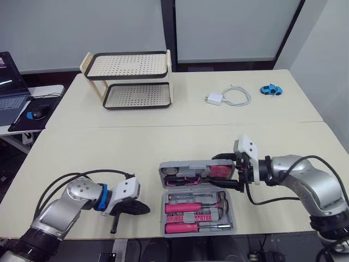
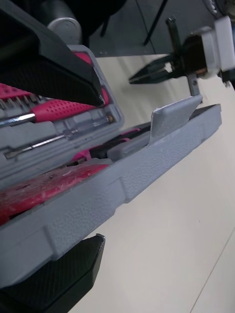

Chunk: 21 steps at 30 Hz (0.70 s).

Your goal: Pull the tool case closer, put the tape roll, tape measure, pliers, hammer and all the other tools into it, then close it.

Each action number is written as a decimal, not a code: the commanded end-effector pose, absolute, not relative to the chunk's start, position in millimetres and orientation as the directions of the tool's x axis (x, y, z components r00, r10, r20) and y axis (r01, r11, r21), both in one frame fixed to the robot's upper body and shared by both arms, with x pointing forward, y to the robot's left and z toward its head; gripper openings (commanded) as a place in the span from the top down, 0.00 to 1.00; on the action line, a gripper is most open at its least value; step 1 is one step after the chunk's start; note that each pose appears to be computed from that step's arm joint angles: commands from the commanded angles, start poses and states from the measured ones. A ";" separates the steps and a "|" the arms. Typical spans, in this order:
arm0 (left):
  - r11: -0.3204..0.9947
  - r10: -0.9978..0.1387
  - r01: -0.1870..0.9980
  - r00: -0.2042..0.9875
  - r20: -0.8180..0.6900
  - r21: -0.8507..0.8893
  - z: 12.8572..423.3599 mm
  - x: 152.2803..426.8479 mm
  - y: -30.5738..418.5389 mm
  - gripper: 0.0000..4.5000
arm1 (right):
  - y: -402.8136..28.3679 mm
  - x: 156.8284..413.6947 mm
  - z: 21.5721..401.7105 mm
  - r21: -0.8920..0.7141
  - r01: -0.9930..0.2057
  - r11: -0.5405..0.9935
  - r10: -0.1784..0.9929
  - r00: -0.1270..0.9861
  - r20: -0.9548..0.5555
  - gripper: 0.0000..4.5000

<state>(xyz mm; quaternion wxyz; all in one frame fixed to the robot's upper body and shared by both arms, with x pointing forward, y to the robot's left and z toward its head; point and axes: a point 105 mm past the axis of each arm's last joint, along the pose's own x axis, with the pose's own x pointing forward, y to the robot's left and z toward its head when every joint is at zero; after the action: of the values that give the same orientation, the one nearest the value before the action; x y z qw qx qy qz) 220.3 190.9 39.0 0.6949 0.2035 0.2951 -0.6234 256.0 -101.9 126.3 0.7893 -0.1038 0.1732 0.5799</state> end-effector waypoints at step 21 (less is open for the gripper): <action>0.297 -0.731 0.955 0.231 -0.641 0.005 57.0 229.6 197.9 1.00 | -177.6 187.7 127.0 -0.293 -0.949 0.116 0.577 0.304 -0.758 0.04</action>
<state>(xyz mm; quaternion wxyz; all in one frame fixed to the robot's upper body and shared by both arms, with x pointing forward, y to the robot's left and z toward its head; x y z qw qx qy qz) 228.7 205.8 49.3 0.7523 0.1997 0.2938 -0.5548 182.7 -177.6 130.3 0.7081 -0.3631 0.2508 0.5512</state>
